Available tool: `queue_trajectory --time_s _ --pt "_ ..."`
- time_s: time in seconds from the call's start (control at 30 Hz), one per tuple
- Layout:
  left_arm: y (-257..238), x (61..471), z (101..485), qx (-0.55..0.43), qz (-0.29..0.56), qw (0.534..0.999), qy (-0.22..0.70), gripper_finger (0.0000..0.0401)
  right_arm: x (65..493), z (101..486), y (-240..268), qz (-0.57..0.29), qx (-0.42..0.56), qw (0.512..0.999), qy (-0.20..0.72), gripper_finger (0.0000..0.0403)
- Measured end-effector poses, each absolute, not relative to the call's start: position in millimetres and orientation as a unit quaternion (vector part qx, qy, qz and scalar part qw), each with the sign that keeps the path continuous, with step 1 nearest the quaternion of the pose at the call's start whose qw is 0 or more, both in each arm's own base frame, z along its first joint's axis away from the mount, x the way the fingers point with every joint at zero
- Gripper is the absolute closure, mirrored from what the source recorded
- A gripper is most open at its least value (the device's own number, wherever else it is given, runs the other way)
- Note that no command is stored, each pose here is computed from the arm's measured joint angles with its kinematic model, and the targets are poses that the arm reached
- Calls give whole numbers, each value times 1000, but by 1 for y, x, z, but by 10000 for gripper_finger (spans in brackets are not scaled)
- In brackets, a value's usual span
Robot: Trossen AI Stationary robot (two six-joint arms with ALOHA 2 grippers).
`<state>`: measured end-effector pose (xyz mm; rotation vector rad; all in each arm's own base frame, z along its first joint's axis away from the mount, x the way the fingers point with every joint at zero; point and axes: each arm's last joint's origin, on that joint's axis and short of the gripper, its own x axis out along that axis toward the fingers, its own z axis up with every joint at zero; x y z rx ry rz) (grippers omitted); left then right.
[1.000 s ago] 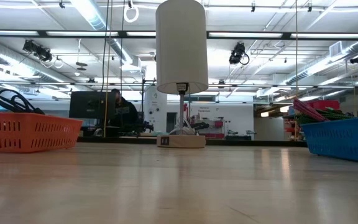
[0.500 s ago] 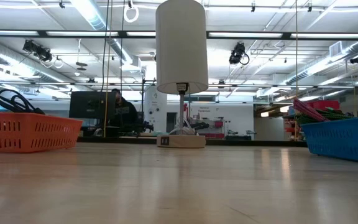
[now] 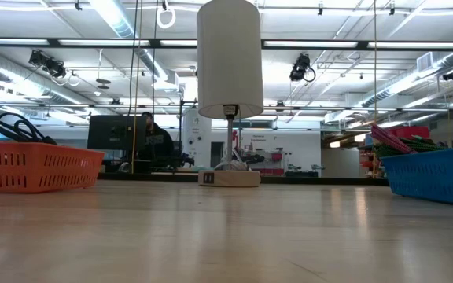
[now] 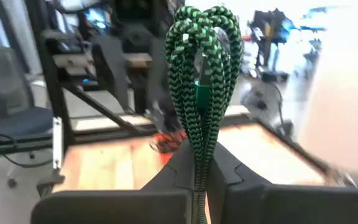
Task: Pick & Place USB Port
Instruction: Put the green charger cable into the blue bin
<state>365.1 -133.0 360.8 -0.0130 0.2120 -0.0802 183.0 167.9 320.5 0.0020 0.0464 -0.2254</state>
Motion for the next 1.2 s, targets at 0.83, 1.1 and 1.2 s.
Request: queue_trajectory --time_s 0.83,1.1,1.2 --pt "-133 354 354 -3 -31 985 171 312 126 256 112 -284 210 902 249 394" --pt "-133 354 354 -3 -31 985 171 312 124 241 107 -305 235 874 295 394" --pt "-133 354 354 -3 -31 985 172 312 124 239 105 -312 240 869 300 394"
